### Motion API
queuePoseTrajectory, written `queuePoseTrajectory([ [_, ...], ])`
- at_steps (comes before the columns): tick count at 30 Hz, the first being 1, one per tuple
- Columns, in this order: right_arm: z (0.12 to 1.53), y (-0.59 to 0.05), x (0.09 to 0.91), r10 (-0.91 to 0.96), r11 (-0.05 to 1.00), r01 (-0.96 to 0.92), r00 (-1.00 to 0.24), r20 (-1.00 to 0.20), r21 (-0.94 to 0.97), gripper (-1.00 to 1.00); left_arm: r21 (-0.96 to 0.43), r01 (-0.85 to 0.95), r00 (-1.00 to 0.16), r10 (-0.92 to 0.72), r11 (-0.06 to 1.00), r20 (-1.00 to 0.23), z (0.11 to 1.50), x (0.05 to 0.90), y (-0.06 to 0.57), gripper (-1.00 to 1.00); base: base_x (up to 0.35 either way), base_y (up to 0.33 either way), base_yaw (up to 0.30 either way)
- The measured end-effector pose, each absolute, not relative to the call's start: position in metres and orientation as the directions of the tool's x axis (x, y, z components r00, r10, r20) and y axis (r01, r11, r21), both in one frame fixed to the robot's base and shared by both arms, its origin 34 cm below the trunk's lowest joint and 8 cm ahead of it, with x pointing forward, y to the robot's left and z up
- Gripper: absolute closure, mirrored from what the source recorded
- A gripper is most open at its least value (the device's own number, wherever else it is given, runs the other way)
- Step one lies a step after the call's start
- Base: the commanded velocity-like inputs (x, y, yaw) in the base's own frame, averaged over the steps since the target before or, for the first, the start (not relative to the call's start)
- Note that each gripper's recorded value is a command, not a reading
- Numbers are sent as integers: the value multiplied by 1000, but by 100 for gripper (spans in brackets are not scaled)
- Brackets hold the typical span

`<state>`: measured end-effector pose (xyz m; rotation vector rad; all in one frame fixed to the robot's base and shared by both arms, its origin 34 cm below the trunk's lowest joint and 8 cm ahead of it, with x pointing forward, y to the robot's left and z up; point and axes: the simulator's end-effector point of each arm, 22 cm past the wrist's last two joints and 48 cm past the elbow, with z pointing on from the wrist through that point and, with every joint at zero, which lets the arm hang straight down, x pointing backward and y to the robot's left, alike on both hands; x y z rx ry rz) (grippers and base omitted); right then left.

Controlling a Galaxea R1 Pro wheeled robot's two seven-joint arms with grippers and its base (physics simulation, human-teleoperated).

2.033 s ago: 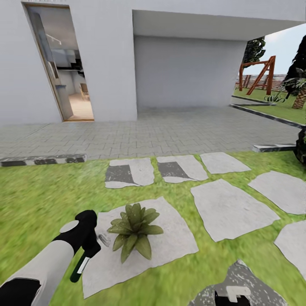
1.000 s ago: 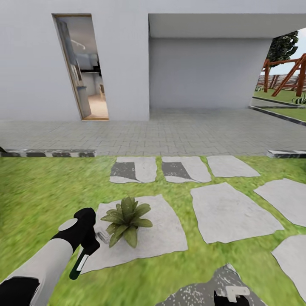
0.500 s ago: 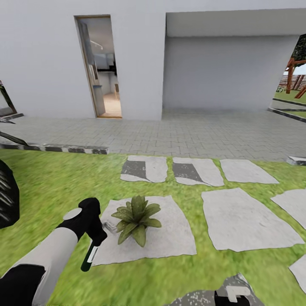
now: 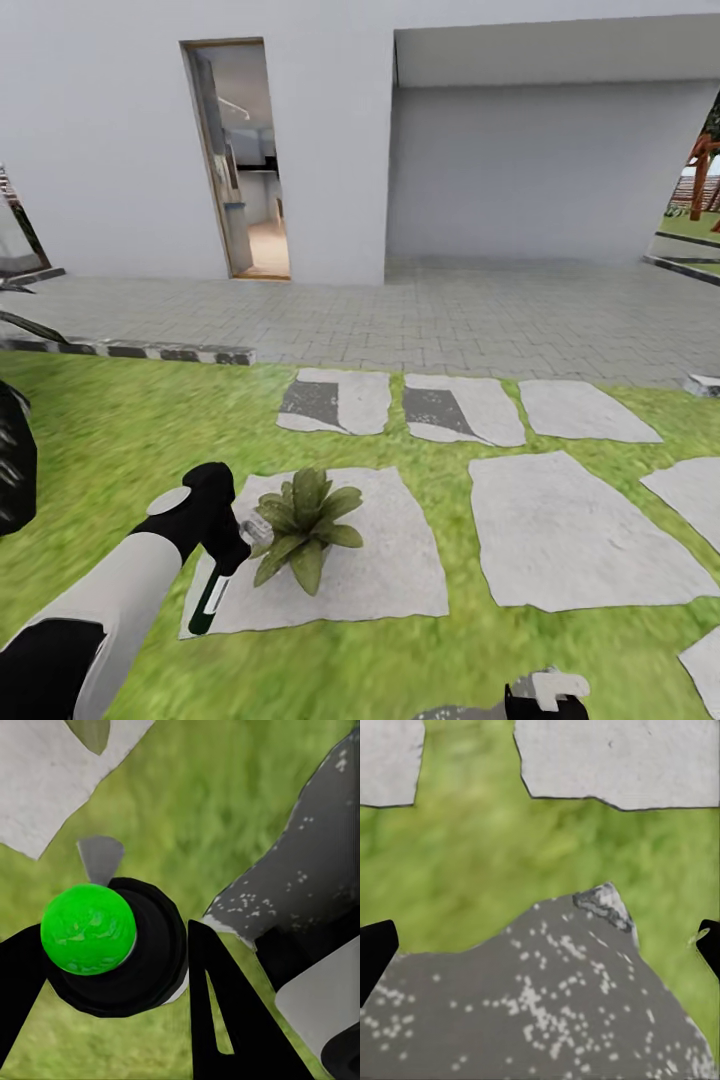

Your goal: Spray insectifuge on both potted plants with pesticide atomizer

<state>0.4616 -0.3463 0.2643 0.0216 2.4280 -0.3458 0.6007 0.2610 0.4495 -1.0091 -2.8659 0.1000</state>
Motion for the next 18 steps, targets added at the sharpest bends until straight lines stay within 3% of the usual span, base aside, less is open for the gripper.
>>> queuePoseTrajectory([
  [8, 264, -346, 462, -74, 965, 105, -772, -631, -241, -100, -97, 622, -774, 628, 777, 74, 449, 600, 260, 100, -128, -261, 260],
  [18, 264, -346, 462, -74, 965, 105, -772, -632, -241, -100, -94, 619, -776, 626, 780, 77, 449, 600, 263, 100, -11, -272, 47],
])
